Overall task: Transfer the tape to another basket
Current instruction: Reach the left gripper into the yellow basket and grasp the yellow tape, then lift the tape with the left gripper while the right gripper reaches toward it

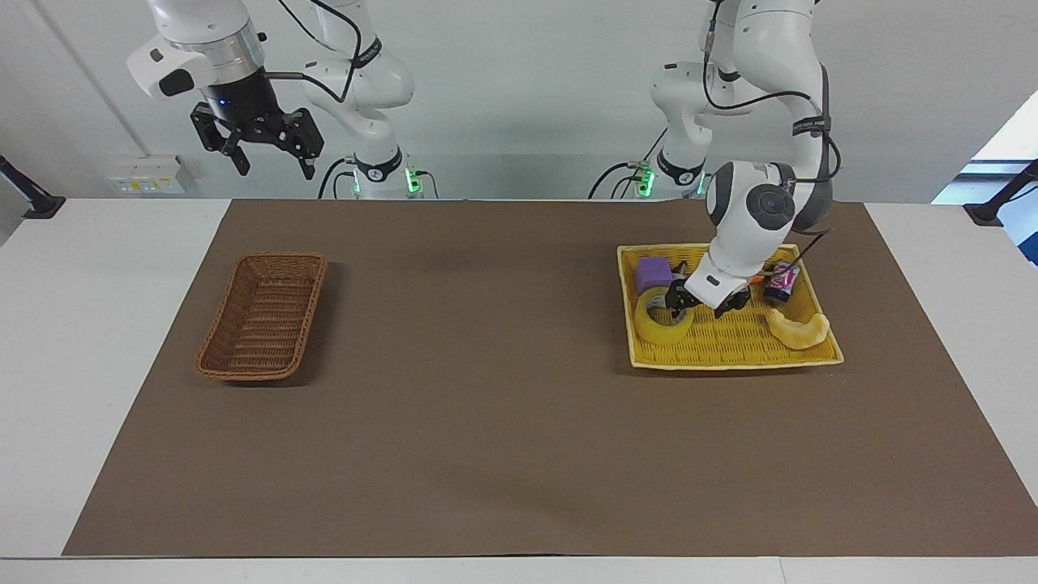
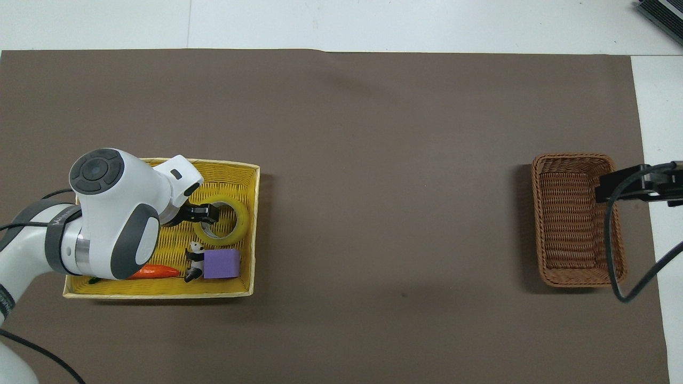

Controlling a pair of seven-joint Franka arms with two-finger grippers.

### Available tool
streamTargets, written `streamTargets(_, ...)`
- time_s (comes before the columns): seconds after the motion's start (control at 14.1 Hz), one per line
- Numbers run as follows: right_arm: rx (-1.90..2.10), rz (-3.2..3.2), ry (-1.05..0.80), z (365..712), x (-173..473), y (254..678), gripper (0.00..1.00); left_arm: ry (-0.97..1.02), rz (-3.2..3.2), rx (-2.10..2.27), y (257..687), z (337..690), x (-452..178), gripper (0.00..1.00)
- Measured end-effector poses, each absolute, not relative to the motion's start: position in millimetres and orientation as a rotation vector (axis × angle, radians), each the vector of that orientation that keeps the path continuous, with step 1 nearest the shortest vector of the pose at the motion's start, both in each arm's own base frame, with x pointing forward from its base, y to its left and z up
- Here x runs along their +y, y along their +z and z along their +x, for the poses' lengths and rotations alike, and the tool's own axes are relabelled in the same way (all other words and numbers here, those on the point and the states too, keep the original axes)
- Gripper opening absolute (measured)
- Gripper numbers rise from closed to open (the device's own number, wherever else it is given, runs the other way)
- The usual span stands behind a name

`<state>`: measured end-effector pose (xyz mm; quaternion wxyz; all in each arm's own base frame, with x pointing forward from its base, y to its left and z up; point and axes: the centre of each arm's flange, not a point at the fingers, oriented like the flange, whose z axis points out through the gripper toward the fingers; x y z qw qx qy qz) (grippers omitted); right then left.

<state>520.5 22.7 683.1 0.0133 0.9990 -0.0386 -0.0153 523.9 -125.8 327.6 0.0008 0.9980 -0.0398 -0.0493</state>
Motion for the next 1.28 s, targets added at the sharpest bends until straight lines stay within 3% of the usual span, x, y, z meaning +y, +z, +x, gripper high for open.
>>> streamTargets(0.07,-0.120,3.112,-0.048,520,23,683,1.00,-0.161,3.134,-0.124,324,522,-125,0.82)
streamTargets(0.28,-0.120,3.112,-0.048,520,23,683,1.00,-0.166,3.126,-0.102,319,518,-126,0.42)
streamTargets(0.43,-0.120,3.112,-0.048,520,23,683,1.00,-0.173,3.123,-0.084,320,518,-127,0.22)
streamTargets(1.28,-0.045,3.116,-0.037,520,21,687,1.00,-0.239,3.090,0.093,438,556,-129,0.22)
